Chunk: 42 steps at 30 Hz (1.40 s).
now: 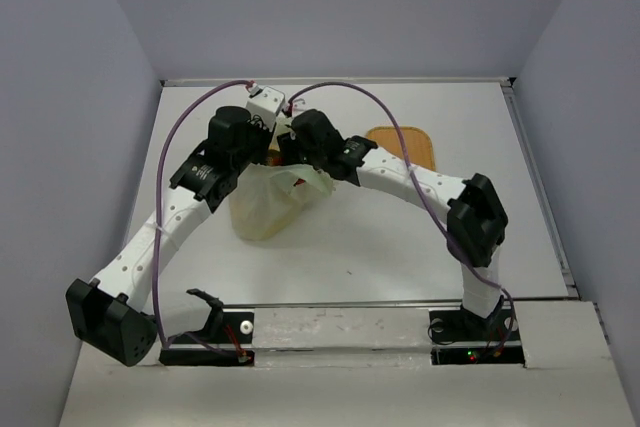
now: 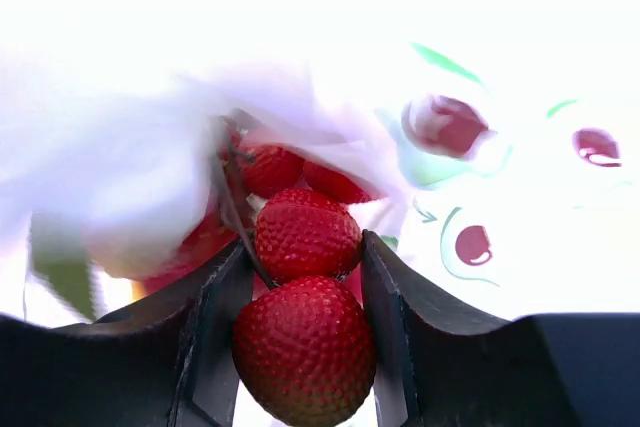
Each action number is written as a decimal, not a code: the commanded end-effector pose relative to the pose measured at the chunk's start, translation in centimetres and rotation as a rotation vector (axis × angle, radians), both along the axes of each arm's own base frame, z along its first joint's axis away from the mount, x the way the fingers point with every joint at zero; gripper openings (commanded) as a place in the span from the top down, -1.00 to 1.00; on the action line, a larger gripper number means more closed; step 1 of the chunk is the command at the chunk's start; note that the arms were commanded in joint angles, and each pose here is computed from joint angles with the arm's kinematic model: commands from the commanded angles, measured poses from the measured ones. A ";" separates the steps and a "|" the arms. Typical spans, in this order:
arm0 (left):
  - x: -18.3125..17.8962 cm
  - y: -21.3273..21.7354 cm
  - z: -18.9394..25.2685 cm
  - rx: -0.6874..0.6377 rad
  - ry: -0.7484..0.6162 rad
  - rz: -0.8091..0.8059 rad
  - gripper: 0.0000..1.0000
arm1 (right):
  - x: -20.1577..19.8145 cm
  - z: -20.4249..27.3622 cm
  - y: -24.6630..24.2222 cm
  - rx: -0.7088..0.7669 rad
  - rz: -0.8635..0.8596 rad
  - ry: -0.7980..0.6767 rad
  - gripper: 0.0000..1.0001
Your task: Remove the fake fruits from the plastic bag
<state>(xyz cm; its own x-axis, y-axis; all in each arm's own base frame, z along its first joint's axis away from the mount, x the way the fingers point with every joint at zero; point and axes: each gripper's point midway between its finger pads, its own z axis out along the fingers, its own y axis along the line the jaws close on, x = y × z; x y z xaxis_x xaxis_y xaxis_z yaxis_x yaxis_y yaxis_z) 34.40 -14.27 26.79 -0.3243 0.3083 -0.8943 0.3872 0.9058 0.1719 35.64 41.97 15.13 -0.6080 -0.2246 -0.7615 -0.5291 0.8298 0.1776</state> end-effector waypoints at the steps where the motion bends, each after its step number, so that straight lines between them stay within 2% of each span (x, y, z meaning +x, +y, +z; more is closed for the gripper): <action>1: 0.8 0.0 0.1 0.004 -0.031 0.007 1.00 | 0.7 10.6 0.4 0.220 0.014 -0.168 0.95; 6: 1.5 0.4 0.4 0.003 -0.038 0.056 1.00 | 1.0 13.2 -0.4 0.326 0.020 -0.170 0.99; 10: 2.4 1.6 1.7 -0.025 -0.058 0.123 1.00 | -0.6 18.1 -0.5 0.402 0.131 -0.243 0.99; 14: 3.1 2.9 3.0 -0.040 -0.090 0.189 1.00 | -0.7 22.6 -2.6 0.488 0.184 -0.290 0.99; 19: 3.4 3.4 4.1 -0.050 -0.112 0.201 1.00 | 1.2 26.2 -7.9 0.544 0.092 -0.343 0.99; 29: 3.3 3.3 4.3 -0.039 -0.118 0.181 1.00 | -0.5 35.7 -13.8 0.637 0.036 -0.553 0.99; 32: 3.2 3.3 4.3 -0.041 -0.118 0.176 1.00 | 1.9 35.3 -18.9 0.569 -0.171 -0.612 0.99; 35: 3.0 3.3 4.5 -0.045 -0.124 0.177 1.00 | 5.1 30.0 -24.5 0.414 -0.397 -0.578 0.99; 36: 2.9 3.4 4.5 -0.048 -0.125 0.177 1.00 | 5.5 28.3 -24.9 0.380 -0.426 -0.555 0.99; 37: 2.9 3.4 4.4 -0.046 -0.122 0.179 1.00 | 6.6 24.7 -26.9 0.302 -0.502 -0.511 0.99; 42: 2.6 3.5 4.6 -0.050 -0.124 0.180 1.00 | 9.3 14.4 -30.1 0.107 -0.614 -0.359 0.99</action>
